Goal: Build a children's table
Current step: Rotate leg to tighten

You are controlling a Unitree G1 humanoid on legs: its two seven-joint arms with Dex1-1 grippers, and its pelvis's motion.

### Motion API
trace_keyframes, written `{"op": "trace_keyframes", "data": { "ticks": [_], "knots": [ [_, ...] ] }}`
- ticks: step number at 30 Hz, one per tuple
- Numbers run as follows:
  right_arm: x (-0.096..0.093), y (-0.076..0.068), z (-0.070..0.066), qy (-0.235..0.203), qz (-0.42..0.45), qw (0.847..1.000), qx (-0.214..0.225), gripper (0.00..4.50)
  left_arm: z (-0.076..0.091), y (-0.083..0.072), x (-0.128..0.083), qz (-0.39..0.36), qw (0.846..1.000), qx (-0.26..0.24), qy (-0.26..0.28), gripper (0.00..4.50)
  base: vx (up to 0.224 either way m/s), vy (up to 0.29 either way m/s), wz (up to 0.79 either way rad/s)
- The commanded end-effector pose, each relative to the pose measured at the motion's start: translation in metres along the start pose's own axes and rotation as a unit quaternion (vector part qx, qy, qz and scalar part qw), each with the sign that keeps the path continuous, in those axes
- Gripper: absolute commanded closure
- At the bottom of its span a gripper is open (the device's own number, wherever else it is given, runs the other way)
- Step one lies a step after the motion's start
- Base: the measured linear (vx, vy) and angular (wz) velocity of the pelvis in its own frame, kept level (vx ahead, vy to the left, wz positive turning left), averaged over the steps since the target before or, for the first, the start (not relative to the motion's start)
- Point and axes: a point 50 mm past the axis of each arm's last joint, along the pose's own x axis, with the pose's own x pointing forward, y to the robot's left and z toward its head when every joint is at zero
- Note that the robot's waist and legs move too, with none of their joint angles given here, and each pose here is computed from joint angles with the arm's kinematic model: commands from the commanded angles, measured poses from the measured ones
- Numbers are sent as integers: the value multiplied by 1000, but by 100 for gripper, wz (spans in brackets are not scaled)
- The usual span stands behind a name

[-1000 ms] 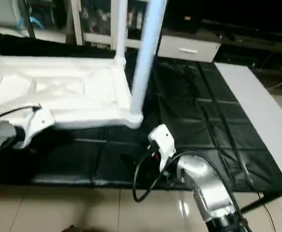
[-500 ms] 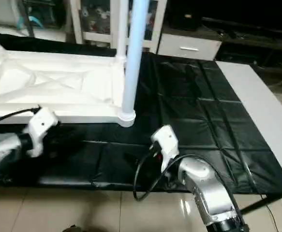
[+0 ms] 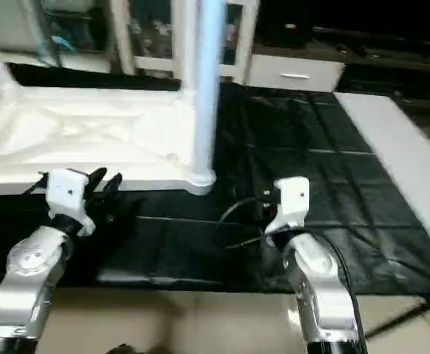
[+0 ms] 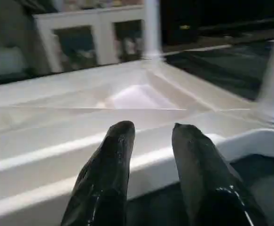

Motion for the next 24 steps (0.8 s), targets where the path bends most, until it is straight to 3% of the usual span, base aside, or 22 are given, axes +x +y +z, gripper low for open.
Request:
{"op": "trace_keyframes", "data": {
  "ticks": [1, 9, 15, 19, 24],
  "knots": [
    [5, 9, -1, -7, -2, 1000, -7, 0, -2, 3, 2, 31, 999, 2, -8, 288, -5, 198, 8],
    [8, 13, -3, -2, 2, 1000, -7, 0, -3, -6, 0, 26, 1000, 15, -10, 288, -34, 190, 8],
    [15, 10, -1, -2, 11, 998, -59, 0, 3, 5, -1, 71, 995, 62, -21, 288, -50, 267, 0],
    [19, 11, 1, -1, 19, 998, -55, 0, 6, 4, -1, 74, 995, 62, -20, 288, -56, 73, 21],
    [20, 6, -3, -4, -4, 1000, -15, 0, 9, 7, -1, 82, 993, 77, -19, 288, -105, -42, 49]
  ]
}}
